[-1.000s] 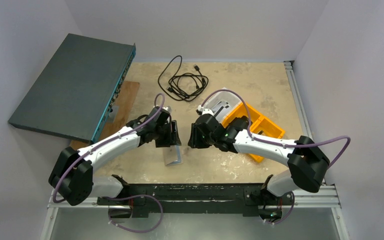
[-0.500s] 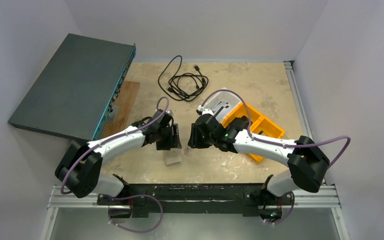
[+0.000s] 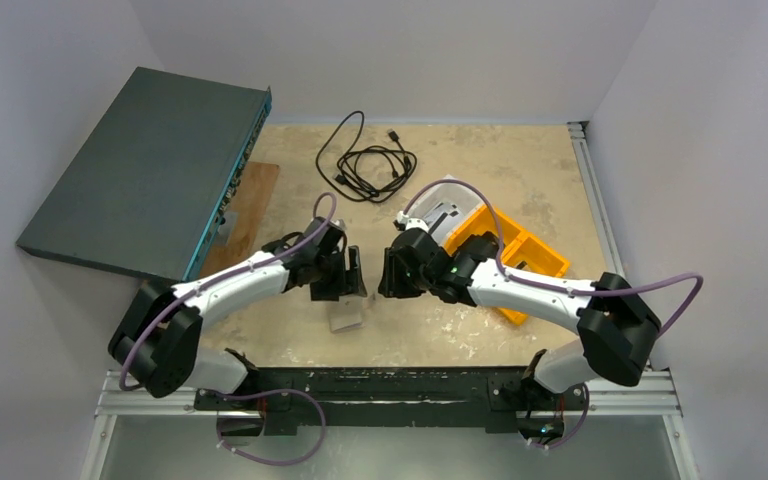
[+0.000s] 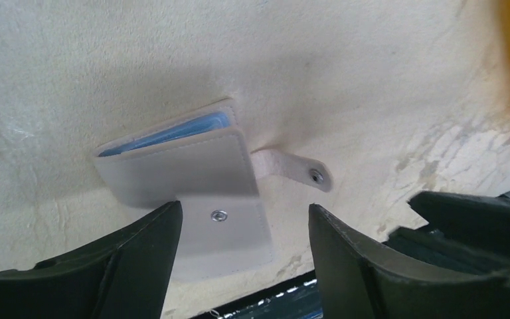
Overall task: Take the credit cards out of the card holder
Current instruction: Reset both arms
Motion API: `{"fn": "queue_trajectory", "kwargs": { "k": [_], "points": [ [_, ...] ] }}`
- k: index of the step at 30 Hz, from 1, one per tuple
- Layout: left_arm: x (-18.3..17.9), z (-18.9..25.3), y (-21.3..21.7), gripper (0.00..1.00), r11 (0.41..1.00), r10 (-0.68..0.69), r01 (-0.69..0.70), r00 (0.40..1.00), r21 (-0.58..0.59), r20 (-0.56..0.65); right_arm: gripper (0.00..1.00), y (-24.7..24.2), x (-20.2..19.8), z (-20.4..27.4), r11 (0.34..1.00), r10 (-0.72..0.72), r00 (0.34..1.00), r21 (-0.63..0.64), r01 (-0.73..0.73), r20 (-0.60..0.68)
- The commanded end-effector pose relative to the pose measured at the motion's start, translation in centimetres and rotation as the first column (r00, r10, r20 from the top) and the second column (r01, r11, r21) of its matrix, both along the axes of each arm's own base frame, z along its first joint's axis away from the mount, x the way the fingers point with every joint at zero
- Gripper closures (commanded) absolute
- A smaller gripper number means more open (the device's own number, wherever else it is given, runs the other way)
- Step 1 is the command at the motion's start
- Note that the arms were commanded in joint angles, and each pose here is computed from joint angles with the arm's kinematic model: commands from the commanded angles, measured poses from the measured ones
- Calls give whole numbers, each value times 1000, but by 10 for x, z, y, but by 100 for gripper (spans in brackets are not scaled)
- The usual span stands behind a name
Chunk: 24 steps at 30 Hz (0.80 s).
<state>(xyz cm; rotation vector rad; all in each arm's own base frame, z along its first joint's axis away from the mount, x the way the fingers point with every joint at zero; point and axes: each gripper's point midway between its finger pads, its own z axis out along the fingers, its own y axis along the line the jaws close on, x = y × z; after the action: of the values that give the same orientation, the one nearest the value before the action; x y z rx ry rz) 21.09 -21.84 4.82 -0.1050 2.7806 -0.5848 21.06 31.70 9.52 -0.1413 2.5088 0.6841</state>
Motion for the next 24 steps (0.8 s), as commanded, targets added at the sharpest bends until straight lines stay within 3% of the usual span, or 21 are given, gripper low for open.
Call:
{"fn": "queue_trajectory", "kwargs": {
  "k": [1, 6, 9, 16, 19, 24],
  "points": [
    [16, 58, -4, 27, 999, -29, 35, 990, -35, 141, 69, 2, 14, 43, 997, -34, 996, 66, 29, 79],
    [24, 111, 2, 1, 998, -41, 52, 963, -35, 268, 64, -3, 23, 73, 992, -71, 988, 112, 56, 139],
    [27, 140, 8, 0, 998, -41, 56, 939, -36, 341, 52, -8, 29, 94, 987, -100, 977, 142, 74, 187],
    [24, 195, 33, 0, 1000, -12, 22, 880, -17, 475, 12, -23, 41, 142, 969, -175, 940, 222, 111, 293],
    [23, 208, 45, 0, 1000, 4, -5, 859, 1, 511, 5, -27, 42, 155, 964, -191, 927, 240, 115, 323],
    [21, 216, 59, 0, 998, 7, -35, 848, 42, 531, 1, -32, 43, 173, 954, -218, 907, 275, 120, 361]
  ]
}}
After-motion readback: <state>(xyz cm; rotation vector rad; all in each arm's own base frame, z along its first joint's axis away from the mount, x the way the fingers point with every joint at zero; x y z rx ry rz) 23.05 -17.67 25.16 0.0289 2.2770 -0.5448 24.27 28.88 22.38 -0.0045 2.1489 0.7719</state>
